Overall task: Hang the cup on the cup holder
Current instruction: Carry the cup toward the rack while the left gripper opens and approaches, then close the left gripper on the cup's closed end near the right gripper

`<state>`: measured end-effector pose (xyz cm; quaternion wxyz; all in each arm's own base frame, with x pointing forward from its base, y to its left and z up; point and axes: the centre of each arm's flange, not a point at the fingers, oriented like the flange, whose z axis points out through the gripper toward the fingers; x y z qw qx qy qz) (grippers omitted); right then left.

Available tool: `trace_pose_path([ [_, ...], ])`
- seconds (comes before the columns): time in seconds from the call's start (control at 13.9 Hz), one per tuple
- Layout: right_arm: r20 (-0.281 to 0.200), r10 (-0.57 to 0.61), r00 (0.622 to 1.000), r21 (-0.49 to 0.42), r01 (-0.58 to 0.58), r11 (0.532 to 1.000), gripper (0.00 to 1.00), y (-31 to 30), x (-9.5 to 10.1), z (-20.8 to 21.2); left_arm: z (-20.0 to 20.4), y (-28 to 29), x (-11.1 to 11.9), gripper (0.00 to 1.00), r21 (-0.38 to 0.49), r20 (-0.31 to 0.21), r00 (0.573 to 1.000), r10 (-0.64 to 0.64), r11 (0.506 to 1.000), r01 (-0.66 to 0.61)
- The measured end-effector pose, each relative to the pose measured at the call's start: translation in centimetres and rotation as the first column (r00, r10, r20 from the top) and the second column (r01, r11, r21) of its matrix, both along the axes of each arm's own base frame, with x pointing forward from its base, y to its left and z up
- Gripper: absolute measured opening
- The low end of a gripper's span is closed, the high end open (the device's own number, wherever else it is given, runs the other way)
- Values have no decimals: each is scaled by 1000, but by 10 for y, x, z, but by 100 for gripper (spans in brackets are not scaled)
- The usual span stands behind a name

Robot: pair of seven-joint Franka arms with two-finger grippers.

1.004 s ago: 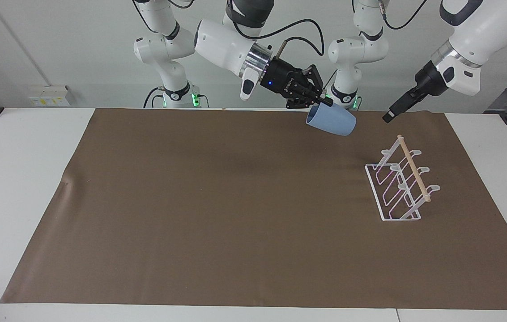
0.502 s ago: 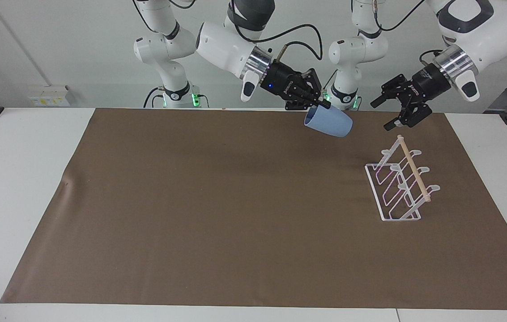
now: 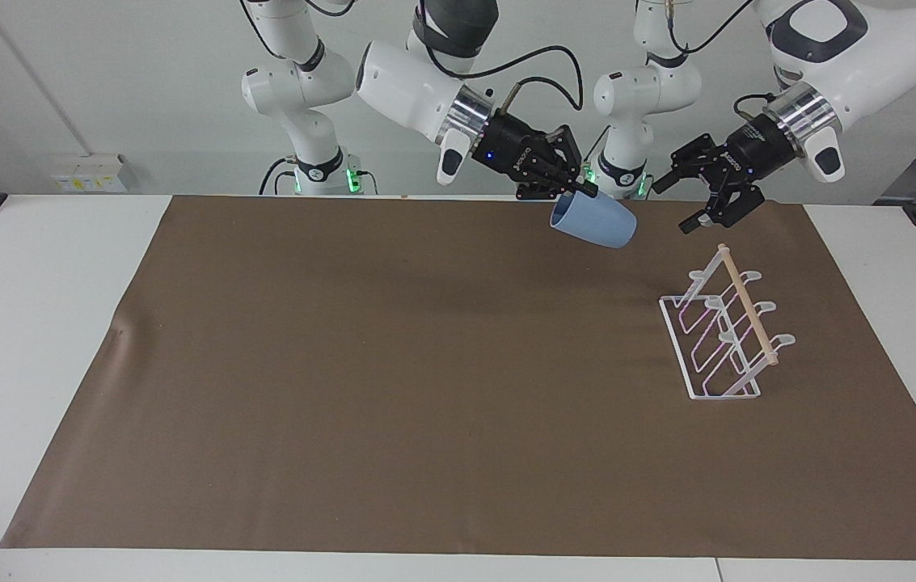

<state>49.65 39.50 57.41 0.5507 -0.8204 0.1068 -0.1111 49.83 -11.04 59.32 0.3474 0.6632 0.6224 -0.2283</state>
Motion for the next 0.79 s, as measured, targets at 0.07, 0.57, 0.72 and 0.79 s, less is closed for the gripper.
trace_pose_path([
  [0.07, 0, 0, 1000, 0, 0, 1000, 5, 0, 0, 0, -6, -3, -1, 100, 2, -2, 1000, -11, 1000, 11],
  [0.57, 0, 0, 1000, 0, 0, 1000, 5, 0, 0, 0, -16, -6, 4, 100, -27, 45, 998, 50, 998, -49],
  [0.72, 0, 0, 1000, -1, 0, 1000, 5, 0, 0, 0, -14, -7, 6, 100, -42, 72, 995, 70, 997, -67],
  [0.79, 0, -1, 1000, -1, 1, 1000, 5, 0, 0, -1, -14, -10, 6, 100, -42, 80, 995, 63, 997, -60],
])
